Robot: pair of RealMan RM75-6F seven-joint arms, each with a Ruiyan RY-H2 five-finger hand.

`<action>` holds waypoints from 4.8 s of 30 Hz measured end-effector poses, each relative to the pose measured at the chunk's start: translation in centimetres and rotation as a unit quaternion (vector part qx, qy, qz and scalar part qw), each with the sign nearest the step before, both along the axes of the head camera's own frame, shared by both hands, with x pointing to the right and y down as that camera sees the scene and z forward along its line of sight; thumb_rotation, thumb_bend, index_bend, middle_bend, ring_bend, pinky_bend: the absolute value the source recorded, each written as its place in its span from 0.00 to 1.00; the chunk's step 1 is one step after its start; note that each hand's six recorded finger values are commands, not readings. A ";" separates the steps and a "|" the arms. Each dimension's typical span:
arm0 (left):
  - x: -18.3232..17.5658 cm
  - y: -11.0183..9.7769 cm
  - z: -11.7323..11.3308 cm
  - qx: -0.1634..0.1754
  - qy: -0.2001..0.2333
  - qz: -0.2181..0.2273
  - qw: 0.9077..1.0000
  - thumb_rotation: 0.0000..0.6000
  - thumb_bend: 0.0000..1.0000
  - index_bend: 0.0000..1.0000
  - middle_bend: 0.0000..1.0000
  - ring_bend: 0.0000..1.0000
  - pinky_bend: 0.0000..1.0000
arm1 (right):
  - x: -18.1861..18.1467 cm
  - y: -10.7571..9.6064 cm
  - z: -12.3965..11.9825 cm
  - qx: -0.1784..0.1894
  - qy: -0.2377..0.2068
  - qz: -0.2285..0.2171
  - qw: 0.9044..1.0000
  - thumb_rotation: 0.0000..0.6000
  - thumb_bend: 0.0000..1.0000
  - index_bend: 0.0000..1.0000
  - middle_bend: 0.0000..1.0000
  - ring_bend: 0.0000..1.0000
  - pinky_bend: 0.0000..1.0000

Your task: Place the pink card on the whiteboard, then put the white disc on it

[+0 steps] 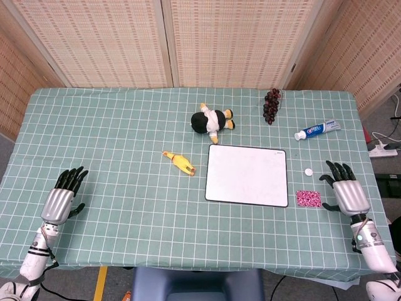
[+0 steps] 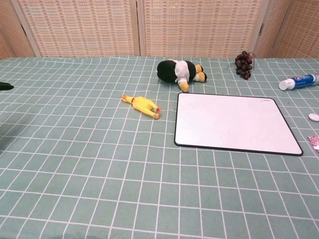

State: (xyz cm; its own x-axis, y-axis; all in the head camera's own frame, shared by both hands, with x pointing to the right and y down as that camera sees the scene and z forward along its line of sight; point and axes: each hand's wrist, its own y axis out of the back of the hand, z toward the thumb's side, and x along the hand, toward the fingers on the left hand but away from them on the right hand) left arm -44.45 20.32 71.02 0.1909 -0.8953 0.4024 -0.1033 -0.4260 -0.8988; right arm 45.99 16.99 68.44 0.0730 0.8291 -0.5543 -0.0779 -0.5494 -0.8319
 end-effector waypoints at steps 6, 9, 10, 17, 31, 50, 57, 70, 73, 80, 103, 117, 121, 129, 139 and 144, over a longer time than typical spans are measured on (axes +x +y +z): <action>0.0 0.1 0.1 -0.003 0.000 0.001 1.000 1.00 0.19 0.00 0.00 0.00 0.00 | 0.1 0.0 -0.7 -0.014 0.003 0.011 1.000 0.98 0.00 0.13 0.00 0.00 0.00; 0.0 0.1 0.1 -0.003 -0.001 0.001 1.000 1.00 0.19 0.00 0.00 0.00 0.00 | 0.1 0.2 -0.5 -0.021 0.002 0.015 1.000 0.79 0.00 0.13 0.00 0.00 0.00; 0.0 0.1 0.1 -0.003 -0.001 0.000 1.000 1.00 0.19 0.00 0.00 0.00 0.00 | 0.1 0.2 -0.4 -0.024 0.001 0.016 1.000 0.71 0.00 0.13 0.00 0.00 0.00; 0.0 0.1 0.2 -0.004 -0.001 0.000 1.000 1.00 0.19 0.00 0.00 0.00 0.00 | 0.5 0.8 0.6 -0.042 0.017 0.011 0.999 0.64 0.00 0.13 0.00 0.00 0.00; 0.0 0.1 0.1 -0.004 0.001 -0.002 1.000 1.00 0.19 0.00 0.00 0.00 0.00 | 0.4 1.1 1.4 -0.071 0.061 -0.019 0.995 0.89 0.05 0.19 0.00 0.00 0.00; -0.1 0.0 0.2 -0.008 0.005 -0.007 1.000 1.00 0.19 0.00 0.00 0.00 0.00 | -0.9 0.6 1.8 -0.070 0.058 -0.019 0.996 1.00 0.10 0.31 0.00 0.00 0.00; -0.1 0.0 0.2 -0.008 0.006 -0.007 1.000 1.00 0.19 0.00 0.00 0.00 0.00 | -0.7 0.5 2.4 -0.070 0.049 -0.002 0.996 1.00 0.11 0.34 0.00 0.00 0.00; -0.2 0.0 0.2 -0.010 0.008 -0.009 1.000 1.00 0.19 0.00 0.00 0.00 0.00 | -0.8 0.4 3.4 -0.074 0.022 0.029 0.997 1.00 0.11 0.39 0.00 0.00 0.00; -0.2 0.0 0.2 -0.010 0.008 -0.008 1.000 1.00 0.19 0.00 0.00 0.00 0.00 | -0.7 0.3 3.3 -0.071 0.018 0.036 0.997 1.00 0.11 0.40 0.00 0.00 0.00; -0.2 0.0 0.2 -0.011 0.009 -0.008 1.000 1.00 0.19 0.00 0.00 0.00 0.00 | -0.7 0.3 3.4 -0.072 0.012 0.046 0.996 1.00 0.11 0.40 0.00 0.00 0.00; -0.2 0.0 0.4 -0.021 0.017 -0.012 1.000 1.00 0.19 0.00 0.00 0.00 0.00 | -1.3 -0.2 3.5 -0.135 -0.021 0.084 0.987 1.00 0.14 0.40 0.00 0.00 0.00; -0.2 -0.1 0.5 -0.026 0.020 -0.015 0.999 1.00 0.19 0.00 0.00 0.00 0.00 | -1.3 -0.5 3.8 -0.152 -0.002 0.079 0.985 1.00 0.14 0.37 0.00 0.00 0.00; -0.3 -0.1 0.6 -0.027 0.020 -0.016 0.999 1.00 0.19 0.00 0.00 0.00 0.00 | -1.3 -0.6 4.0 -0.155 0.003 0.078 0.985 1.00 0.14 0.37 0.00 0.00 0.00; -0.3 -0.1 0.6 -0.029 0.023 -0.017 0.999 1.00 0.19 0.00 0.00 0.00 0.00 | -1.5 -0.7 4.4 -0.162 0.008 0.076 0.984 1.00 0.15 0.39 0.00 0.00 0.00; -0.3 -0.1 0.6 -0.031 0.024 -0.018 0.999 1.00 0.19 0.00 0.00 0.00 0.00 | -1.4 -0.6 4.6 -0.169 0.015 0.078 0.982 1.00 0.15 0.39 0.00 0.00 0.00; -0.3 -0.1 0.6 -0.031 0.024 -0.019 0.999 1.00 0.19 0.00 0.00 0.00 0.00 | -1.3 -0.7 4.6 -0.169 0.018 0.079 0.982 1.00 0.15 0.43 0.00 0.00 0.00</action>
